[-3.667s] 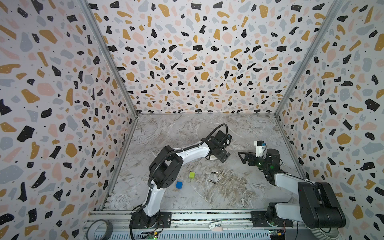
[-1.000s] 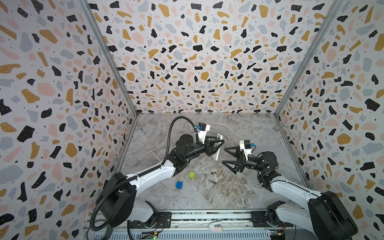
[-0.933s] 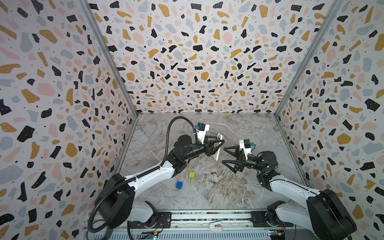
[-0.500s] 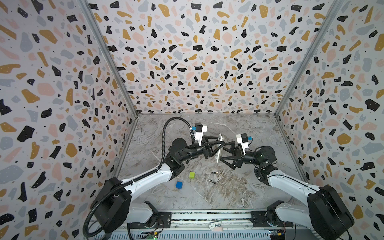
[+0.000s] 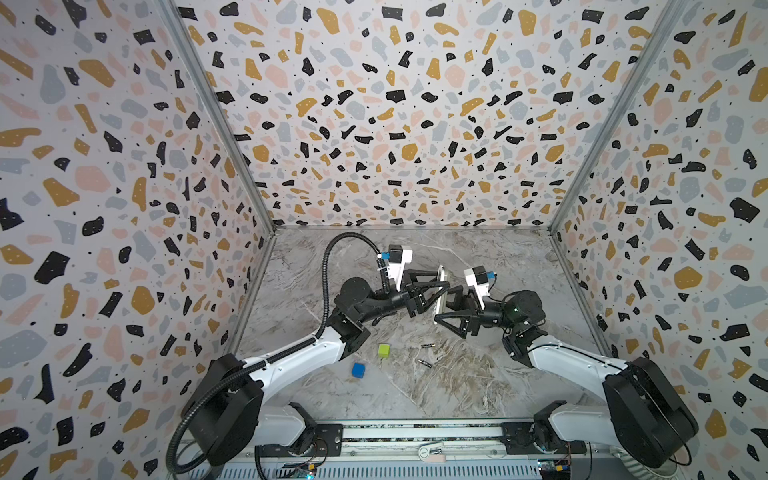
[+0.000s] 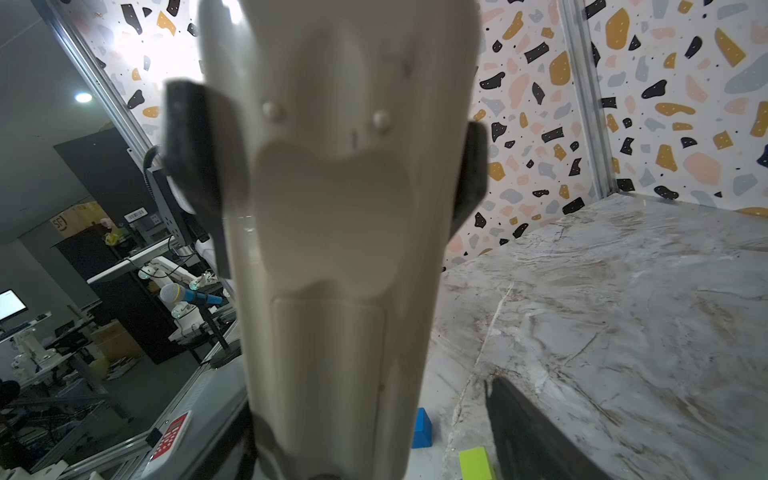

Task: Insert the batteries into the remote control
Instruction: 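Grip the remote's back cover with the right gripper while the left holds it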

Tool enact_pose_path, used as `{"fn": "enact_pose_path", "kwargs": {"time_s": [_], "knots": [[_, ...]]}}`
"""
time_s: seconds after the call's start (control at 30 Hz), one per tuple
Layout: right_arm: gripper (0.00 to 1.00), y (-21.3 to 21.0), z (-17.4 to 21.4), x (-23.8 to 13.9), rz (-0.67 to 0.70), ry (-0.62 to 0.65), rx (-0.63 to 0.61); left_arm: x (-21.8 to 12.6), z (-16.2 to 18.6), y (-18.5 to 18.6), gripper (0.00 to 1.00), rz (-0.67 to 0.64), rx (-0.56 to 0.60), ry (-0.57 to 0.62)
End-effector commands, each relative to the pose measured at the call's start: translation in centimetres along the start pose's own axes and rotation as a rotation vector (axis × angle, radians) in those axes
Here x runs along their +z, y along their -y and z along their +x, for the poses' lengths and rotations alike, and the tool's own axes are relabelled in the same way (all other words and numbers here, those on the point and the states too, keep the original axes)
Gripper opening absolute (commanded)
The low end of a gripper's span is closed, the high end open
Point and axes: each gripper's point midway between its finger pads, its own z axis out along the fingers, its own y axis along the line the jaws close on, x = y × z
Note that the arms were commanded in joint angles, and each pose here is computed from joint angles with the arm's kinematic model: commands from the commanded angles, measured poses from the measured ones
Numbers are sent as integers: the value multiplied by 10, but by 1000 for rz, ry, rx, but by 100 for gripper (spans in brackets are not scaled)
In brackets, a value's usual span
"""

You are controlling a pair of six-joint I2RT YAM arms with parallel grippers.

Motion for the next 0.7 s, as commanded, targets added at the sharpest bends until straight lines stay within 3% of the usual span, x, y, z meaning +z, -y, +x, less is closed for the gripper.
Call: {"fn": "enact_pose_path", "kwargs": {"time_s": [0.0,0.33,0.67], "knots": [[82,-15,-20,5,-57,30,-69,-1,-14,15,25,54,47,57],[64,-22,-20,5,-80,37,-85,0,-16,14,25,56,36,71],[38,-23,-19,4,-83,39,-92,1,-10,3,26,19,24,67]]}}
